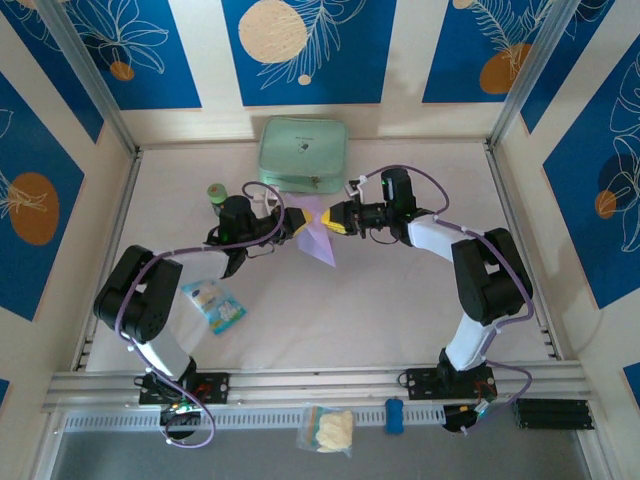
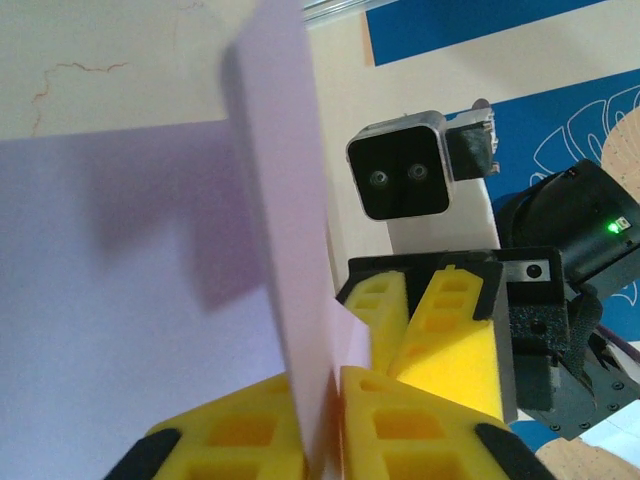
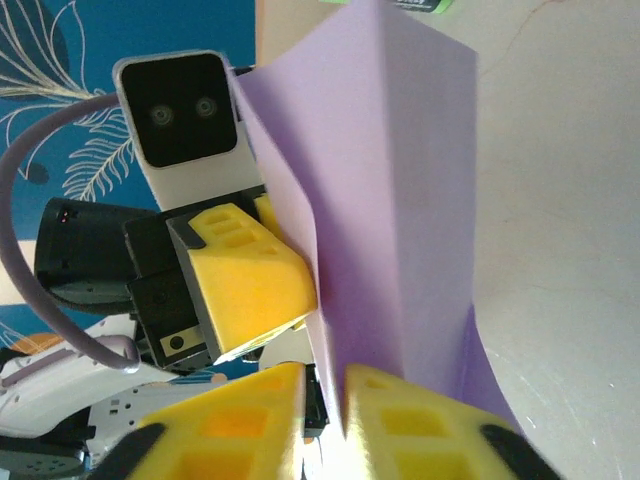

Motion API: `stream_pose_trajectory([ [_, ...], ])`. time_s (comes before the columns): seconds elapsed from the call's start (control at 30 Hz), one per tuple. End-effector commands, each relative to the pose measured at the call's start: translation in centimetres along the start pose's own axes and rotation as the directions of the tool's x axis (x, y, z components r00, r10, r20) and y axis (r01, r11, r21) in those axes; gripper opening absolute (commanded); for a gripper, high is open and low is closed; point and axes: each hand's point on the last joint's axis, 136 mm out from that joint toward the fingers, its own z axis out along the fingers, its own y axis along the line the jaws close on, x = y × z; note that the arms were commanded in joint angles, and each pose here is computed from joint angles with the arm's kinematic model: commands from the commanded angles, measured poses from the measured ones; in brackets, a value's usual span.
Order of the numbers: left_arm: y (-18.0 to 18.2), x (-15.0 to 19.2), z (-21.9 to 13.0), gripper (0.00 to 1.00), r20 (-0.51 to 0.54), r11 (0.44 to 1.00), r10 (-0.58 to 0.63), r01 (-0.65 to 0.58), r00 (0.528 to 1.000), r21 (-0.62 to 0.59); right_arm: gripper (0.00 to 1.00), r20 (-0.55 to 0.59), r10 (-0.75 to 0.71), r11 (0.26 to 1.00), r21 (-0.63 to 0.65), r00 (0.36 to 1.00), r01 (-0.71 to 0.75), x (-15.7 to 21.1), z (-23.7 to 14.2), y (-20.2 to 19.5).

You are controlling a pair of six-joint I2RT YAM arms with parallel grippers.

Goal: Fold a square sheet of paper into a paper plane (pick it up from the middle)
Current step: Turn over the paper at the center of the table.

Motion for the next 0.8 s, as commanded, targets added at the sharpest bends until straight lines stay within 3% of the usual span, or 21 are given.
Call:
stream_pose_trajectory([
  [0.0,-1.0,-0.7,0.3,0.11,0.011,0.998,0.06,-0.06,0.998,0.0,0.26,0.025,-0.016,0.999,0.028,1.0,0.016,0.4,-1.3,0.4],
  [0.17,0.8,-0.5,-0.5,0.09,-0.029,0.98,0.102,-0.105,0.994,-0.169,0.4,0.136,-0.066,0.984,0.171,0.989,0.043,-0.5,-3.7,-1.4],
  [0.27,3.1,-0.2,-2.1,0.09,-0.106,0.896,0.178,-0.205,0.978,-0.394,0.41,0.219,-0.133,0.945,0.323,0.967,0.056,-1.1,-5.8,-2.9],
  [0.3,4.2,-0.2,-3.0,0.09,-0.144,0.839,0.199,-0.244,0.969,-0.486,0.41,0.23,-0.151,0.929,0.365,0.961,0.059,-1.0,-6.4,-3.2],
  [0.37,6.0,-0.3,-5.0,0.1,-0.254,0.671,0.249,-0.355,0.935,-0.651,0.42,0.243,-0.212,0.887,0.454,0.947,0.082,-1.0,-7.6,-3.6],
  [0.47,6.5,-1.4,-6.9,0.1,-0.412,0.404,0.293,-0.502,0.863,-0.765,0.42,0.267,-0.281,0.837,0.539,0.922,0.099,-1.1,-9.3,-3.9],
  [0.63,6.6,-3.5,-8.0,0.11,-0.581,0.029,0.278,-0.611,0.765,-0.791,0.43,0.332,-0.311,0.799,0.599,0.891,0.055,-1.2,-11.7,-4.4],
  [0.77,7.1,-4.4,-7.3,0.12,-0.658,-0.176,0.24,-0.635,0.713,-0.752,0.44,0.362,-0.306,0.791,0.611,0.88,0.024,-0.9,-12.5,-4.8],
])
